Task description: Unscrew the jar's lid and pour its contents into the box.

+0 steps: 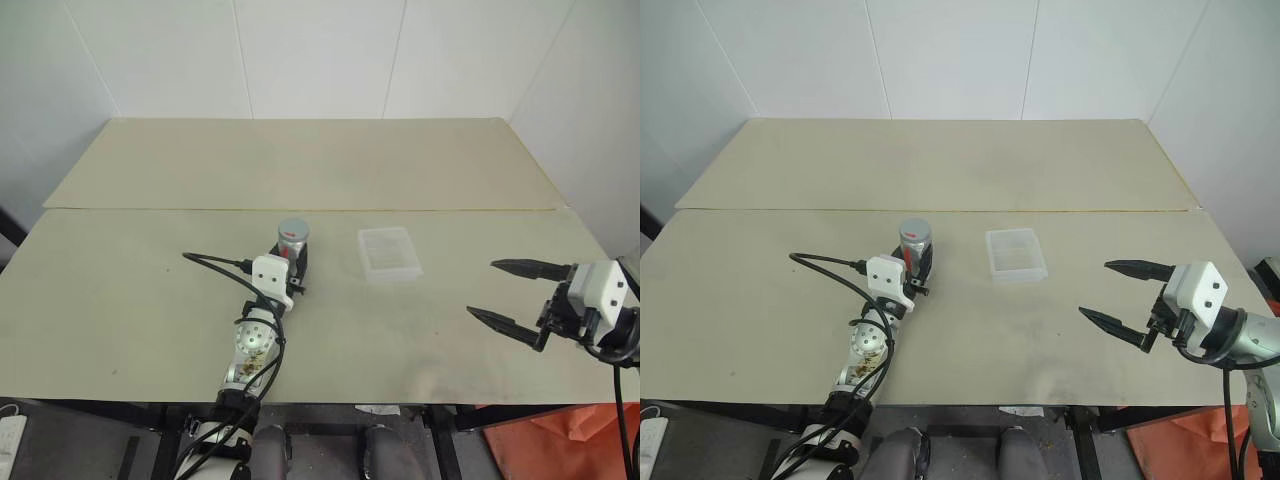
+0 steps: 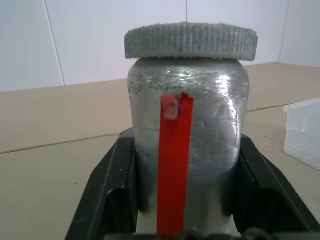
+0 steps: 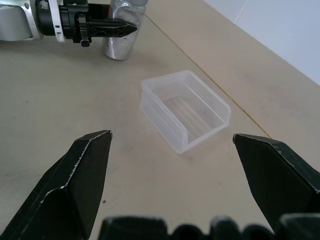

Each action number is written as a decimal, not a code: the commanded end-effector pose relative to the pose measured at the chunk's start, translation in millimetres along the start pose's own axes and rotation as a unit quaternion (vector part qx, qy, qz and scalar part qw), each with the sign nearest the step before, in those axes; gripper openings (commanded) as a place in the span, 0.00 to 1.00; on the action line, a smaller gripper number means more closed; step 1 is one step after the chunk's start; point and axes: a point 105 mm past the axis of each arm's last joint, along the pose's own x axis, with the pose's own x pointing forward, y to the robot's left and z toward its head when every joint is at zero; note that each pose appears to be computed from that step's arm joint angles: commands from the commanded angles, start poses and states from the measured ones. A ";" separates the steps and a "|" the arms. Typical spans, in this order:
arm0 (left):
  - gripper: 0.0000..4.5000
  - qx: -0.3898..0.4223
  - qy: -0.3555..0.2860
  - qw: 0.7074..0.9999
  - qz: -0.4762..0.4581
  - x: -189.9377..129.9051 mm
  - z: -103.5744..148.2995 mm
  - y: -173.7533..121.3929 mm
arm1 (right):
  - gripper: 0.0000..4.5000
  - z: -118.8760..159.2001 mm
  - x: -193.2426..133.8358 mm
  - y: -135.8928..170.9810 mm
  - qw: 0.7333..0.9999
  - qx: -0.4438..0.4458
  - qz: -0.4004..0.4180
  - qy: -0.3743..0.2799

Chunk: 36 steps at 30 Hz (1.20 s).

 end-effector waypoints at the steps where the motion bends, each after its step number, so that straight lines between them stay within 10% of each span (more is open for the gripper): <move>1: 0.43 -0.022 -0.026 0.999 0.001 5.0 16.8 3.5 | 1.00 15.8 -4.0 -6.1 0.999 -0.031 -0.015 -0.013; 11: 0.43 -0.053 -0.104 0.987 -0.108 4.1 70.6 1.1 | 1.00 47.4 38.1 -1.6 0.994 0.037 -0.046 -0.088; 18: 0.43 -0.077 -0.075 0.984 -0.141 4.0 56.6 -9.1 | 1.00 105.0 114.1 35.6 0.971 0.135 -0.043 -0.191; 36: 0.43 -0.037 -0.106 0.967 -0.227 1.0 58.6 -48.4 | 1.00 112.0 178.5 42.6 0.981 0.096 -0.074 -0.154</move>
